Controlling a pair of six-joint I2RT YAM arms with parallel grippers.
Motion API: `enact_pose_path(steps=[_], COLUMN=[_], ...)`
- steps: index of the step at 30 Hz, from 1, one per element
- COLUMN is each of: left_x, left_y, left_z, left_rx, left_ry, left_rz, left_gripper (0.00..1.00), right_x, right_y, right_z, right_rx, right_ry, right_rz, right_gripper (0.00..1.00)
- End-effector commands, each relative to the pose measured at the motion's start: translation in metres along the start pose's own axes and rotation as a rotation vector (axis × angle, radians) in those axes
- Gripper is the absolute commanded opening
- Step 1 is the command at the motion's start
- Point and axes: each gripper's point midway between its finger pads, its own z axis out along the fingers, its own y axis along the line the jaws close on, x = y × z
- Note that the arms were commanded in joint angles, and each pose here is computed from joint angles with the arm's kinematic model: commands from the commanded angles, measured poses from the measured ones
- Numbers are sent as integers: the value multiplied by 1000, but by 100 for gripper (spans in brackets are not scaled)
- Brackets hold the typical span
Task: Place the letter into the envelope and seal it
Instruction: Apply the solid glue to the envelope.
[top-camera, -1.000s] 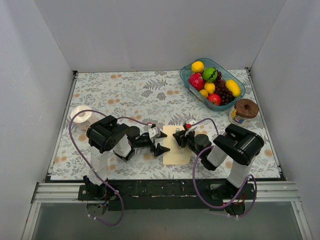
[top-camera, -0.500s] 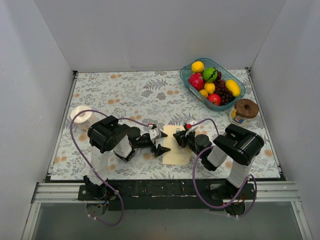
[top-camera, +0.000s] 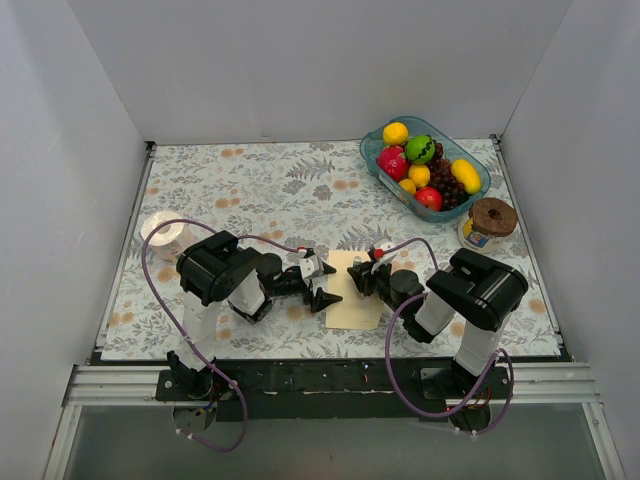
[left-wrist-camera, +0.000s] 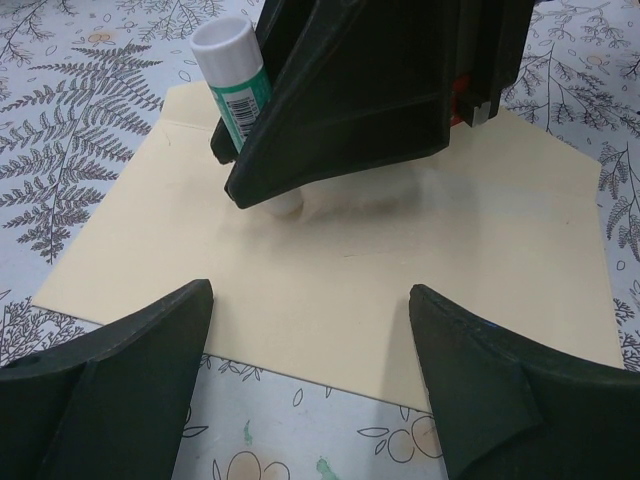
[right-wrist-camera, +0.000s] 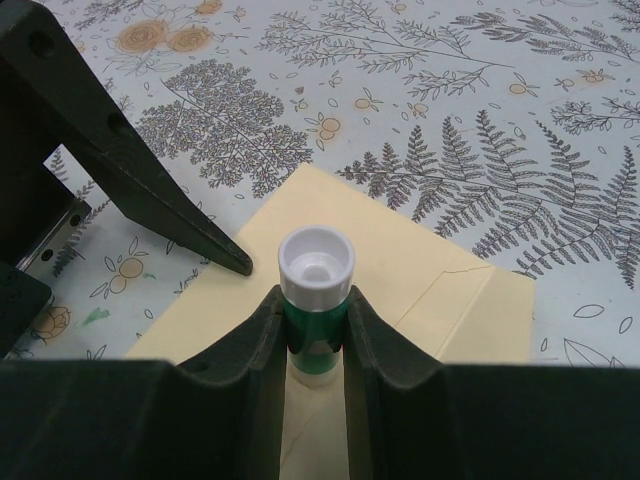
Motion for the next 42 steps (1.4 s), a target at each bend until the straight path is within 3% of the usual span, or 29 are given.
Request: enact_pose_path(steps=[1,42], left_x=[90,92], left_y=[-15,-12], left_z=[-27,-25], left_rx=[-74,-84], left_ry=[285,295], left_rz=[-206,-220], left_gripper=[79,79], right_x=[-37,-10], right_y=[8,30], right_z=[-6,-39], right_rx=[-28,-73], right_ry=[-175,-138], right_rz=[4,90], right_gripper=[1,1])
